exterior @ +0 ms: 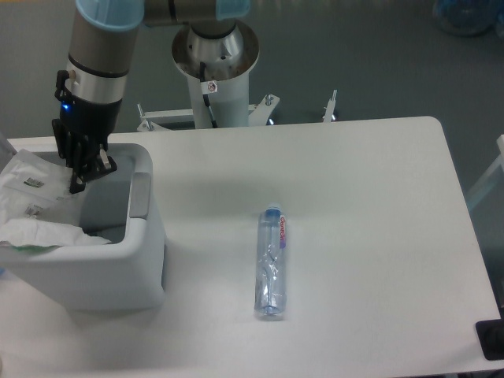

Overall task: Place the trash in the trash can
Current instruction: 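Lower the bag into the bin and open the gripper, then move the empty gripper over the clear water bottle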

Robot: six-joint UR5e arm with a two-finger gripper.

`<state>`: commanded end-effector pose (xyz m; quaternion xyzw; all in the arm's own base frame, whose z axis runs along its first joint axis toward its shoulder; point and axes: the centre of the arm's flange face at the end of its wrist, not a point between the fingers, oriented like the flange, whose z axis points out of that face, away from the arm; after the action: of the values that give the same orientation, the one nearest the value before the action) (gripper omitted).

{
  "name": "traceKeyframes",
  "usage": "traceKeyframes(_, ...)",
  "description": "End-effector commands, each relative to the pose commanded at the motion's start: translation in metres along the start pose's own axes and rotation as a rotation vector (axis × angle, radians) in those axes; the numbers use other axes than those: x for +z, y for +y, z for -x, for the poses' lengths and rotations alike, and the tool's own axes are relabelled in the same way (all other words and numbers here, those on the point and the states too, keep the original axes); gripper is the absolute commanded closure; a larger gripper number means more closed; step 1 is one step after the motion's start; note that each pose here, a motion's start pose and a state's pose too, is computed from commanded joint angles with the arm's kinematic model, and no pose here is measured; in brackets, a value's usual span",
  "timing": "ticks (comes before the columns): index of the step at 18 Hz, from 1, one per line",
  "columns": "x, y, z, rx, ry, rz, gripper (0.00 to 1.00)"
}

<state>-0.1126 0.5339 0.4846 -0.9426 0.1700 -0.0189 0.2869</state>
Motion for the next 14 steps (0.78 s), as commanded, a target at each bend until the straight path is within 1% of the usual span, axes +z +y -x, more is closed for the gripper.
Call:
traceKeyframes(1,-0.012,-0.001,-0.002,-0.039,-0.015,-0.014,0.00)
traceKeyframes(3,-0.028,-0.003,-0.002,-0.052,-0.037,-0.035,0.00)
traceKeyframes(6,-0.048,0.000,0.014,-0.129,-0.075,-0.057,0.00)
traceKeyframes(7,-0.063,0.003,0.023,-0.163,-0.098,-0.076,0.00)
traceKeyframes(8,-0.091,0.008,0.037,-0.262,-0.122,-0.131,0.00)
traceKeyframes(9,-0.111,0.017,0.053,-0.358,-0.138,-0.173,0.00)
traceKeyframes(10,-0.138,0.041,0.087,-0.496,-0.173,-0.221,0.00)
traceKeyframes(11,-0.151,0.071,0.118,-0.598,-0.204,-0.236,0.00)
traceKeyframes(13,-0.152,0.110,0.150,-0.687,-0.235,-0.219,0.00)
traceKeyframes(14,-0.138,0.127,0.171,-0.724,-0.227,-0.198,0.00)
